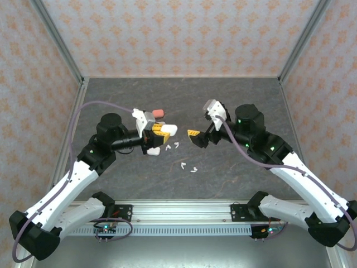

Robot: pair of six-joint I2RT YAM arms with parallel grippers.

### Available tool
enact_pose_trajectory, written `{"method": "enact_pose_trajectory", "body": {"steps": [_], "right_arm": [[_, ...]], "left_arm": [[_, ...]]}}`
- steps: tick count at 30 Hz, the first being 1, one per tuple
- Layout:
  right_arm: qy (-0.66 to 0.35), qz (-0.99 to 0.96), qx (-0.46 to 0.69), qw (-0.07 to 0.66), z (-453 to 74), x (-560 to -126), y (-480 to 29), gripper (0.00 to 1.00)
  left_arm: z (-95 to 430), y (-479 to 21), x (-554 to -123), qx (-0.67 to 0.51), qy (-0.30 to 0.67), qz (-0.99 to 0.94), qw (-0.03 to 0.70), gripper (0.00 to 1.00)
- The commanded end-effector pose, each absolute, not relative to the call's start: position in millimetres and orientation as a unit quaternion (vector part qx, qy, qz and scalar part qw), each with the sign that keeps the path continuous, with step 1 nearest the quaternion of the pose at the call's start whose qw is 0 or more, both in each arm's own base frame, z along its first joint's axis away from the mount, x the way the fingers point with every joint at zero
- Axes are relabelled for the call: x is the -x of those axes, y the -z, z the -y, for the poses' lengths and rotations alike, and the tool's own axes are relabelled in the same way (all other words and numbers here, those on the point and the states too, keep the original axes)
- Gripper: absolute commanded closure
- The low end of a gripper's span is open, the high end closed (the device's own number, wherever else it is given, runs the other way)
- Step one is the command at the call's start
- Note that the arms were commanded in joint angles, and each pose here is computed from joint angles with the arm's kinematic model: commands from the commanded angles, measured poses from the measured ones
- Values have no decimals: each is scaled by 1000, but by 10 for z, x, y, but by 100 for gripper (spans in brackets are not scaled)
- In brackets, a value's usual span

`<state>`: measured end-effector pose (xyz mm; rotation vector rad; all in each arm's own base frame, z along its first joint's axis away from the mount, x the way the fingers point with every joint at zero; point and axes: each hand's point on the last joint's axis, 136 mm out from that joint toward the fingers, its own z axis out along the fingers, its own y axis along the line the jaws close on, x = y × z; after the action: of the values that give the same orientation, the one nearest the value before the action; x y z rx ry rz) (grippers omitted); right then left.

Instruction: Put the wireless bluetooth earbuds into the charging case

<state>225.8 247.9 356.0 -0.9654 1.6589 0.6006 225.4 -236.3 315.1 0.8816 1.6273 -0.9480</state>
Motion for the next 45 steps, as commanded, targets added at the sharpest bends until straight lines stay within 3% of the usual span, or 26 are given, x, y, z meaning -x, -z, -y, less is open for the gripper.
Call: {"method": "enact_pose_trajectory", "body": {"steps": [1, 24, 45], "right_arm": [[-362, -670, 387, 519, -2652, -2110, -3722, 1], [-330, -712, 379, 490, -2861, -2522, -3348, 3], [-304, -730, 353, 500, -2841, -2786, -3418, 4]], "left_arm": [[2369, -3304, -2306, -396, 344, -627, 577, 100], [2526, -3257, -2288, -423, 352, -625, 553, 100], [2538, -3196, -2277, -431, 351, -627, 546, 100]]}}
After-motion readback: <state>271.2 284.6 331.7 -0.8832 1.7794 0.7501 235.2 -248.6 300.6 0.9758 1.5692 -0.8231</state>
